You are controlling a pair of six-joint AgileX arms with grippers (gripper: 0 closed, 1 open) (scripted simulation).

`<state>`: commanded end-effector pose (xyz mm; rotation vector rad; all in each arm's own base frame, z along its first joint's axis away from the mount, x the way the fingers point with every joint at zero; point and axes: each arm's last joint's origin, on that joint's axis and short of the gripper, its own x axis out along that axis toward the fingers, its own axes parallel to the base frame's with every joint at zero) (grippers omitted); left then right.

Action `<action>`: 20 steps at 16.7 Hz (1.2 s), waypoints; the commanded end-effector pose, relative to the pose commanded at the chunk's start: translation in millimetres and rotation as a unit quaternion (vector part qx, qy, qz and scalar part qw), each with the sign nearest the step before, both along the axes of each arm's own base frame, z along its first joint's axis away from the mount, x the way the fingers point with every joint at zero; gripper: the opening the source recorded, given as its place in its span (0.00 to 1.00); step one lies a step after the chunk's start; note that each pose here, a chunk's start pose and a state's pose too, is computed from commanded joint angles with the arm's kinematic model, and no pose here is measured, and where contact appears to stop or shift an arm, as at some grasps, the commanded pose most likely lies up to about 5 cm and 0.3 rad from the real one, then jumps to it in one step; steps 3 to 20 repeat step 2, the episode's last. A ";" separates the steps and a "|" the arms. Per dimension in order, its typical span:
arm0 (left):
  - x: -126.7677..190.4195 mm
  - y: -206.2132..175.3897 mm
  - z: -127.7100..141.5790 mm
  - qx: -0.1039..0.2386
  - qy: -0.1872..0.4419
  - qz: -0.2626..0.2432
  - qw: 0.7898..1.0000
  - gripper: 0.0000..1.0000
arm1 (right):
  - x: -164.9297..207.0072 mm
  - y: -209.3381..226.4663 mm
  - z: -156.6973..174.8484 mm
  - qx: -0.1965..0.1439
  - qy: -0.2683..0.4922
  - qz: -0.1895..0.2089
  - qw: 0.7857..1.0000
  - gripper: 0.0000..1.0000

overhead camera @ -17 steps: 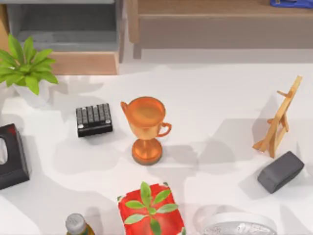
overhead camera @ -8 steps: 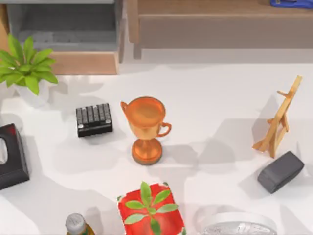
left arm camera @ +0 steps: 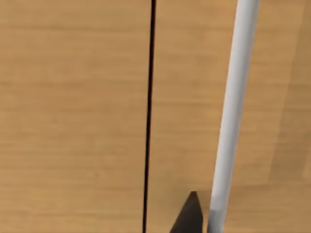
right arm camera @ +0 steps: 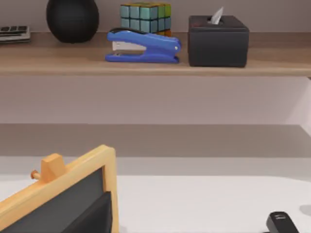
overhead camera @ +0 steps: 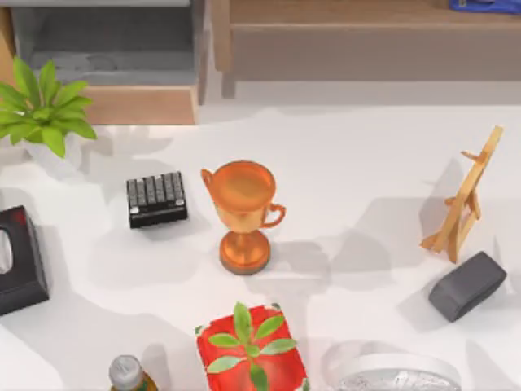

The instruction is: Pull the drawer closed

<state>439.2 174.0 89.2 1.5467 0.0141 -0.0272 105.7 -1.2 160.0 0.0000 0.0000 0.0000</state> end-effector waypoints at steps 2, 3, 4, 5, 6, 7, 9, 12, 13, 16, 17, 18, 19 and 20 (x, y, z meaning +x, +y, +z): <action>0.0 0.0 0.0 0.000 0.000 0.000 1.000 1.00 | 0.0 0.0 0.0 0.000 0.000 0.000 1.000 1.00; 0.0 0.0 0.0 0.000 0.000 0.000 1.000 1.00 | 0.0 0.0 0.0 0.000 0.000 0.000 1.000 1.00; 0.0 0.0 0.0 0.000 0.000 0.000 1.000 1.00 | 0.0 0.0 0.0 0.000 0.000 0.000 1.000 1.00; 0.0 0.0 0.0 0.000 0.000 0.000 1.000 1.00 | 0.0 0.0 0.0 0.000 0.000 0.000 1.000 1.00; 0.0 0.0 0.0 0.000 0.000 0.000 1.000 1.00 | 0.0 0.0 0.0 0.000 0.000 0.000 1.000 1.00; 0.0 0.0 0.0 0.000 0.000 0.000 1.000 1.00 | 0.0 0.0 0.0 0.000 0.000 0.000 1.000 1.00; 0.0 0.0 0.0 0.000 0.000 0.000 1.000 1.00 | 0.0 0.0 0.0 0.000 0.000 0.000 1.000 1.00; 0.0 0.0 0.0 0.000 0.000 0.000 1.000 1.00 | 0.0 0.0 0.0 0.000 0.000 0.000 1.000 1.00; 0.0 0.0 0.0 0.000 0.000 0.000 1.000 1.00 | 0.0 0.0 0.0 0.000 0.000 0.000 1.000 1.00; 0.0 0.0 0.0 0.000 0.000 0.000 1.000 1.00 | 0.0 0.0 0.0 0.000 0.000 0.000 1.000 1.00; 0.0 0.0 0.0 0.000 0.000 0.000 1.000 1.00 | 0.0 0.0 0.0 0.000 0.000 0.000 1.000 1.00; 0.0 0.0 0.0 0.000 0.000 0.000 1.000 1.00 | 0.0 0.0 0.0 0.000 0.000 0.000 1.000 1.00; 0.0 0.0 0.0 0.000 0.000 0.000 1.000 1.00 | 0.0 0.0 0.0 0.000 0.000 0.000 1.000 1.00; 0.0 0.0 0.0 0.000 0.000 0.000 1.000 1.00 | 0.0 0.0 0.0 0.000 0.000 0.000 1.000 1.00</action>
